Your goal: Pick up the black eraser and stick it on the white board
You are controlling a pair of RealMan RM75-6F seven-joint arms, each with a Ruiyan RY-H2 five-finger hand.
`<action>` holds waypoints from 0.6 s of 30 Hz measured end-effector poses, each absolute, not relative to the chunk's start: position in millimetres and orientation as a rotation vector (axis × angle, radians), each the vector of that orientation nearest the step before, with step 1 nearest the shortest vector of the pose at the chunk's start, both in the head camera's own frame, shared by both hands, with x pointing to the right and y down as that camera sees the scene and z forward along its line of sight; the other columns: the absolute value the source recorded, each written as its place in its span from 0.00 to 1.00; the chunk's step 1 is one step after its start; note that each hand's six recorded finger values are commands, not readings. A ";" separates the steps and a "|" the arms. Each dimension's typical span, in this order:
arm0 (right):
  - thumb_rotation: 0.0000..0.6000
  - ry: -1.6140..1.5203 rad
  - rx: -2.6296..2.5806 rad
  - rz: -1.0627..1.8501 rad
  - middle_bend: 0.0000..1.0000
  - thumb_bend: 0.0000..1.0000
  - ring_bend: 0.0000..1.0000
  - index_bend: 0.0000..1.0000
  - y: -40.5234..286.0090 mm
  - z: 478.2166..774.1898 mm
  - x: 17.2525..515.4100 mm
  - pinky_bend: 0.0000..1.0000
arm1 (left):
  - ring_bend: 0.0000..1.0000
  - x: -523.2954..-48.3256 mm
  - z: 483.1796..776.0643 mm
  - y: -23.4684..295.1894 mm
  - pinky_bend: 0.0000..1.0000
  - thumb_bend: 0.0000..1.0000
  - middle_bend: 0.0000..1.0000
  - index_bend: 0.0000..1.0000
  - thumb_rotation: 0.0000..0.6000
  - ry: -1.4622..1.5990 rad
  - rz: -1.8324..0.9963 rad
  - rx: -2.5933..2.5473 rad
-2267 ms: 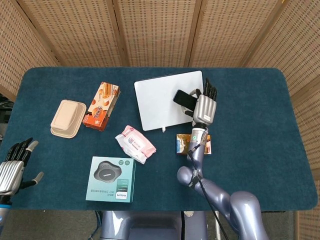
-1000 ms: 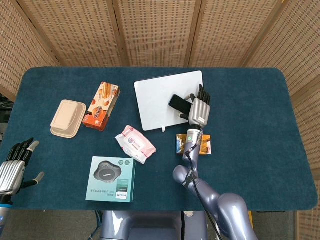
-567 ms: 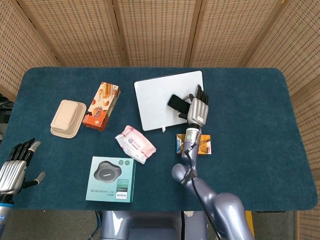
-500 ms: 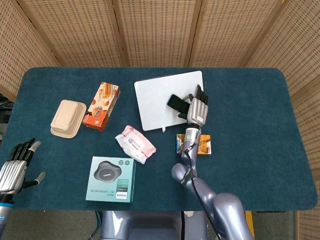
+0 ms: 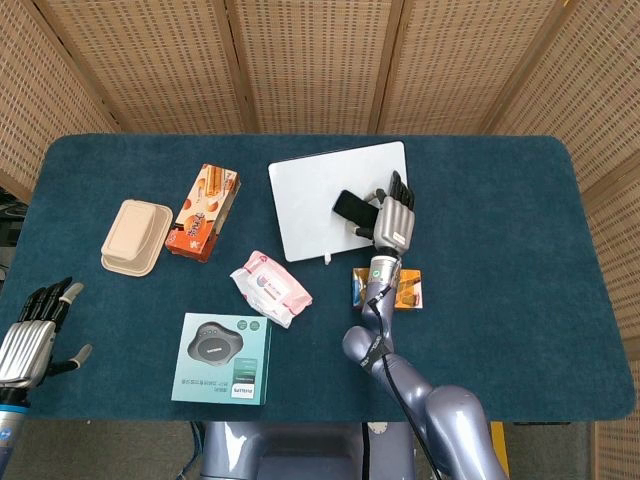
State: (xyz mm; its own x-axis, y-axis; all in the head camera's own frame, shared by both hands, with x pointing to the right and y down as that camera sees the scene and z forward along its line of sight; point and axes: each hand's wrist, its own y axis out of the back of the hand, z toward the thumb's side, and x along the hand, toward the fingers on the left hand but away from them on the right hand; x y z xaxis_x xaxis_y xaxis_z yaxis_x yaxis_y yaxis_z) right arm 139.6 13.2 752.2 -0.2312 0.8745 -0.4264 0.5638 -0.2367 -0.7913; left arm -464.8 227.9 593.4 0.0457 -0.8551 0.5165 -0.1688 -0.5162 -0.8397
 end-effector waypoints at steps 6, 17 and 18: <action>1.00 -1.707 -1.736 1.456 0.00 0.21 0.00 0.49 14.5 754.2 138.7 0.00 | 0.00 -464.9 592.9 228.2 0.00 0.29 0.00 0.00 1.00 1.031 -1.517 -1.743; 1.00 -1.695 -1.749 1.455 0.00 0.19 0.00 0.39 16.0 756.3 138.5 0.00 | 0.00 -465.3 592.7 227.8 0.00 0.29 0.00 0.00 1.00 1.034 -1.517 -1.742; 1.00 -1.695 -1.751 1.454 0.00 0.18 0.00 0.38 16.1 756.5 138.3 0.00 | 0.00 -465.2 592.7 227.7 0.00 0.29 0.00 0.00 1.00 1.034 -1.517 -1.742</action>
